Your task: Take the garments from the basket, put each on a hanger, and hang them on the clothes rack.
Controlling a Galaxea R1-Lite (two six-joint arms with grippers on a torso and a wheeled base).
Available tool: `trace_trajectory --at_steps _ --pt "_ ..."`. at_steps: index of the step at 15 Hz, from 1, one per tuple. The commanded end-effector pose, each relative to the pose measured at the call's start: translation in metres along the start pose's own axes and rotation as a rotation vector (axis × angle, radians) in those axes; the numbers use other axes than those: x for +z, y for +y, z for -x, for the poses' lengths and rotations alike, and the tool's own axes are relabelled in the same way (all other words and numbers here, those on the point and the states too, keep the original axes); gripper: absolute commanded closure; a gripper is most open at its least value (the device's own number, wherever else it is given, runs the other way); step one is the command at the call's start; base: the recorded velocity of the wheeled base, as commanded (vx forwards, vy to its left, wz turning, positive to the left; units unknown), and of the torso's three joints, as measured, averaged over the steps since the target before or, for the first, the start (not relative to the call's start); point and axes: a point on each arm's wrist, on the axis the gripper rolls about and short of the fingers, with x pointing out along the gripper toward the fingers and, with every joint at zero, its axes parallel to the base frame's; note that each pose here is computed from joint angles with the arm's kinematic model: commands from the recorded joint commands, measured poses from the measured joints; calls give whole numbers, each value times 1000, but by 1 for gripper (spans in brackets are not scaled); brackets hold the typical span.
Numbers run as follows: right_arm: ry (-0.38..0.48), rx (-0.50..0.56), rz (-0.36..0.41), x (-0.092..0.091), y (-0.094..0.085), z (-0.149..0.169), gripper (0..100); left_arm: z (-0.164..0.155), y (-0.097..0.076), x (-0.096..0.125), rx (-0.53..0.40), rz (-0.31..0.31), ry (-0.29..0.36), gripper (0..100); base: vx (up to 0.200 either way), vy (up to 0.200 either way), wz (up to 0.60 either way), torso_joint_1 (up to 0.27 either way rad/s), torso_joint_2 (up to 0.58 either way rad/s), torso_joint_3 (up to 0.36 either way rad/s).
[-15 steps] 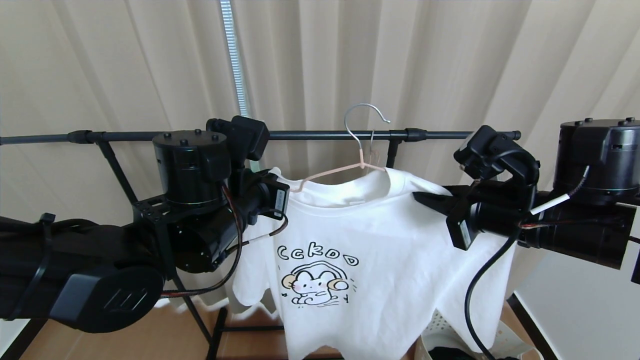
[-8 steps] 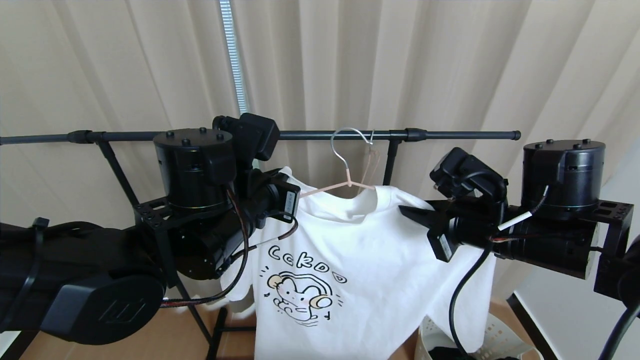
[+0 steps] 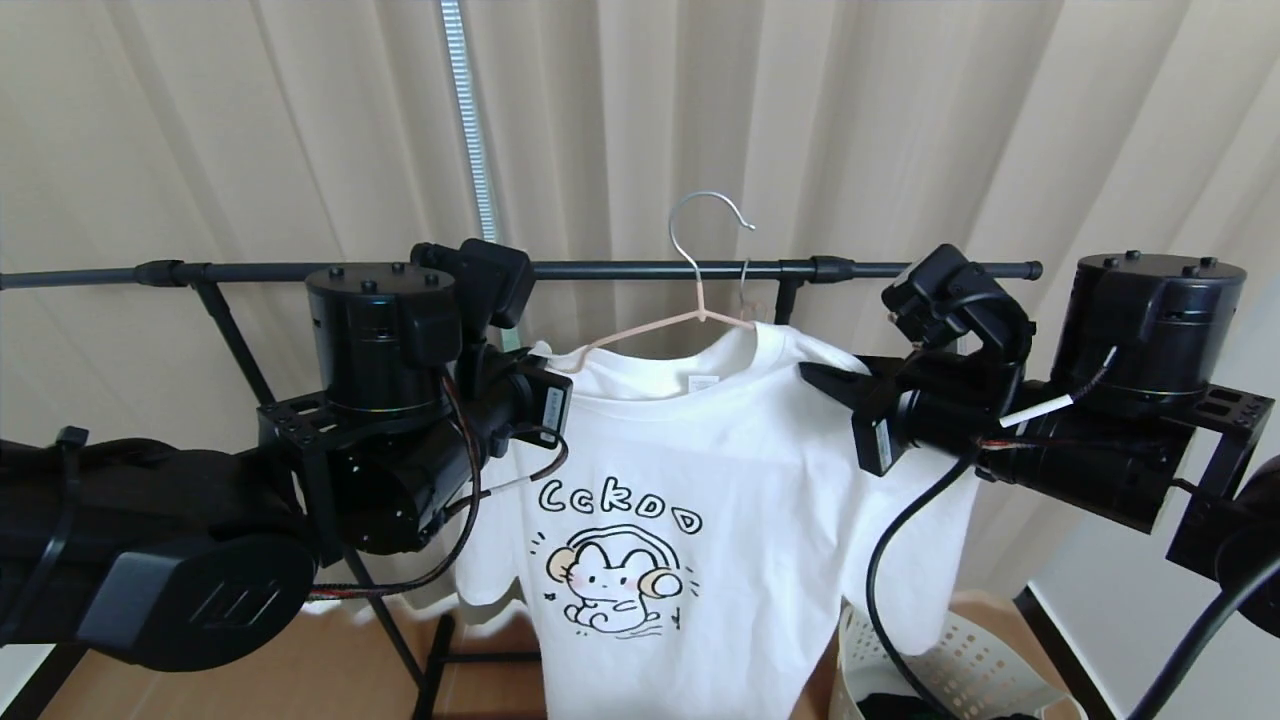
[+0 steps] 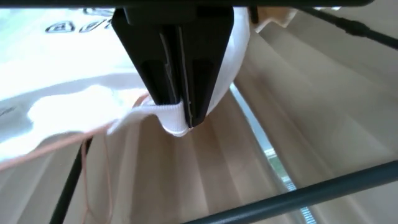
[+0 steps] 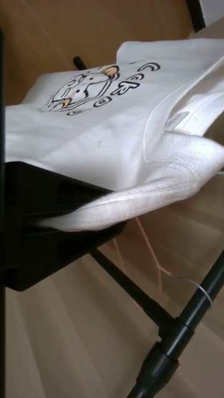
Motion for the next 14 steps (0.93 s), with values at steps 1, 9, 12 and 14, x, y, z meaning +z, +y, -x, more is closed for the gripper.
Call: trace_trajectory --at_steps 1,9,12,14 --pt "13 8 -9 -4 3 -8 100 0 0 4 0 4 -10 100 0 0 0 0 0 0" --pt "4 22 2 -19 31 -32 100 10 -10 17 -42 6 -41 100 0 0 0 0 0 0" --pt "-18 19 -13 -24 35 -42 100 17 -20 20 -78 3 -52 100 0 0 0 0 0 0" --pt "-38 25 -30 -22 38 -42 100 19 -21 22 -83 7 -61 100 0 0 0 0 0 0"
